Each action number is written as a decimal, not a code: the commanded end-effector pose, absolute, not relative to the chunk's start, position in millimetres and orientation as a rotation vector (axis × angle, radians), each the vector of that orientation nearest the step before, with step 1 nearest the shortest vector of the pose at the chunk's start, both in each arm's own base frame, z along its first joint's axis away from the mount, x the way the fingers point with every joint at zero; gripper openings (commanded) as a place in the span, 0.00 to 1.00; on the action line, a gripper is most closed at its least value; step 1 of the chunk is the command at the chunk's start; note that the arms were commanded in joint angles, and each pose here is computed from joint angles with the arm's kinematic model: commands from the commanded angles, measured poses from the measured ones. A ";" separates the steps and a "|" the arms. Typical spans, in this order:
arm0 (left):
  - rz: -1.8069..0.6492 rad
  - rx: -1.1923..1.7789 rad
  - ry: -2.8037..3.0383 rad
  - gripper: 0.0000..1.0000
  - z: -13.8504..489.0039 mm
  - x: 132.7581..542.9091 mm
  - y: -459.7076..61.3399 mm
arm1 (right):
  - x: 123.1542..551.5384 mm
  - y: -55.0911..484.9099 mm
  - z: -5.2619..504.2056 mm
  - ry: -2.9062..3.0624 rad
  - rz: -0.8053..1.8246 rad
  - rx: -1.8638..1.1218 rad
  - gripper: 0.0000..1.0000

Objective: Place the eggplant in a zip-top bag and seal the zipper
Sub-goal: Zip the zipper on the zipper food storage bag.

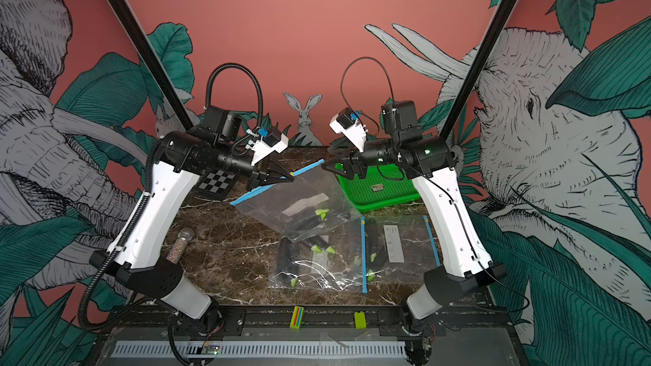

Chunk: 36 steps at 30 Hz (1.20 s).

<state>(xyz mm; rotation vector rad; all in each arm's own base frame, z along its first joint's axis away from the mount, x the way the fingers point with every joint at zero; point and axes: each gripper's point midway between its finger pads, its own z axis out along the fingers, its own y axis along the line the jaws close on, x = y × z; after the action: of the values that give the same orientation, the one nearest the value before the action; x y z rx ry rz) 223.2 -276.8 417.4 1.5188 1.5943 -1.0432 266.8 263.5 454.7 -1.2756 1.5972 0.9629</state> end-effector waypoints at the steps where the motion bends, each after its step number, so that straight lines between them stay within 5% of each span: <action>1: -1.066 1.524 1.558 0.06 427.9 214.9 -274.7 | 256.6 272.6 464.5 1.525 0.995 -1.328 0.59; 7: -1.069 1.523 1.560 0.06 427.6 216.0 -275.3 | 255.8 287.3 448.1 1.551 1.019 -1.368 0.53; 21: -1.074 1.520 1.546 0.06 432.2 214.8 -275.5 | 256.4 289.6 441.2 1.565 1.046 -1.362 0.22; 26: -1.069 1.517 1.558 0.06 430.5 216.5 -275.5 | 246.9 285.4 454.5 1.519 1.043 -1.352 0.00; 36: -1.003 1.511 1.601 0.06 425.6 218.1 -269.4 | 238.9 270.5 463.4 1.515 0.991 -1.337 0.00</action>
<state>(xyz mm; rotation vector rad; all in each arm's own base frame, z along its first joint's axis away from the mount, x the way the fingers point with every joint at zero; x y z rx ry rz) 224.1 -278.7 422.3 1.5174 1.5755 -1.0421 247.1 281.8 444.3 -1.3490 1.5801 1.0363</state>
